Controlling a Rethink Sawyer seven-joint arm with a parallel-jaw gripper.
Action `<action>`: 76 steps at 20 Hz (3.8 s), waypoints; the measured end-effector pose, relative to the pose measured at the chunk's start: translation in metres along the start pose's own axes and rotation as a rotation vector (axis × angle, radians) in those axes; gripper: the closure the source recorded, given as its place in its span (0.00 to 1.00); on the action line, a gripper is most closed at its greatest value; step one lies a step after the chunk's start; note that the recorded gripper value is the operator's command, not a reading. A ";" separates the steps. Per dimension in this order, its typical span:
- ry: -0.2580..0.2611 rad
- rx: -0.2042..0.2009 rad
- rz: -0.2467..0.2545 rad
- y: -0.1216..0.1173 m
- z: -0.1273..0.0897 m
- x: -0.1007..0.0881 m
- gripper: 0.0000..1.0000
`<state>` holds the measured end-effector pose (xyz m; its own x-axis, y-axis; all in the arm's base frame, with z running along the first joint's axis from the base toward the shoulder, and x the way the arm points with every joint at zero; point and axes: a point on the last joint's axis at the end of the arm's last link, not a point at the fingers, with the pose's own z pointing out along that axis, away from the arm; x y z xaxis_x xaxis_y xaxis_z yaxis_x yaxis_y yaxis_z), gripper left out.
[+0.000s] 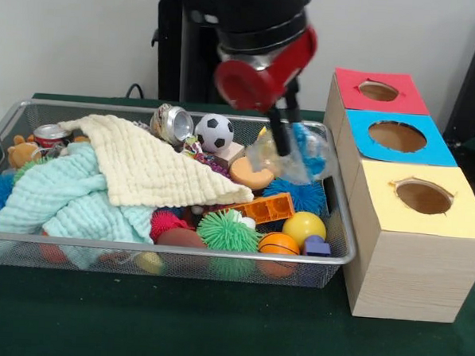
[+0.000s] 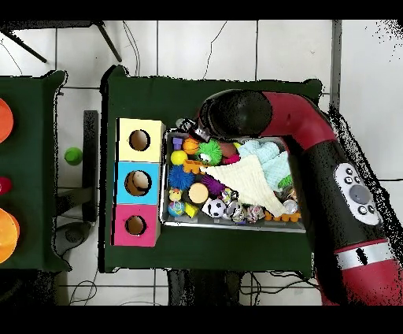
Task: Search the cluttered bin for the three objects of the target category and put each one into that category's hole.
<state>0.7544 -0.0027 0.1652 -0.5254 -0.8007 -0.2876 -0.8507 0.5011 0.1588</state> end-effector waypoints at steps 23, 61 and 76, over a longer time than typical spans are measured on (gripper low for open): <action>0.076 -0.010 -0.106 0.157 0.018 -0.166 1.00; 0.269 0.030 0.035 0.173 0.093 -0.097 1.00; 0.291 0.001 0.105 0.186 0.103 -0.120 1.00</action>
<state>0.6610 0.2203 0.1321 -0.5938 -0.8045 0.0127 -0.7912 0.5867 0.1725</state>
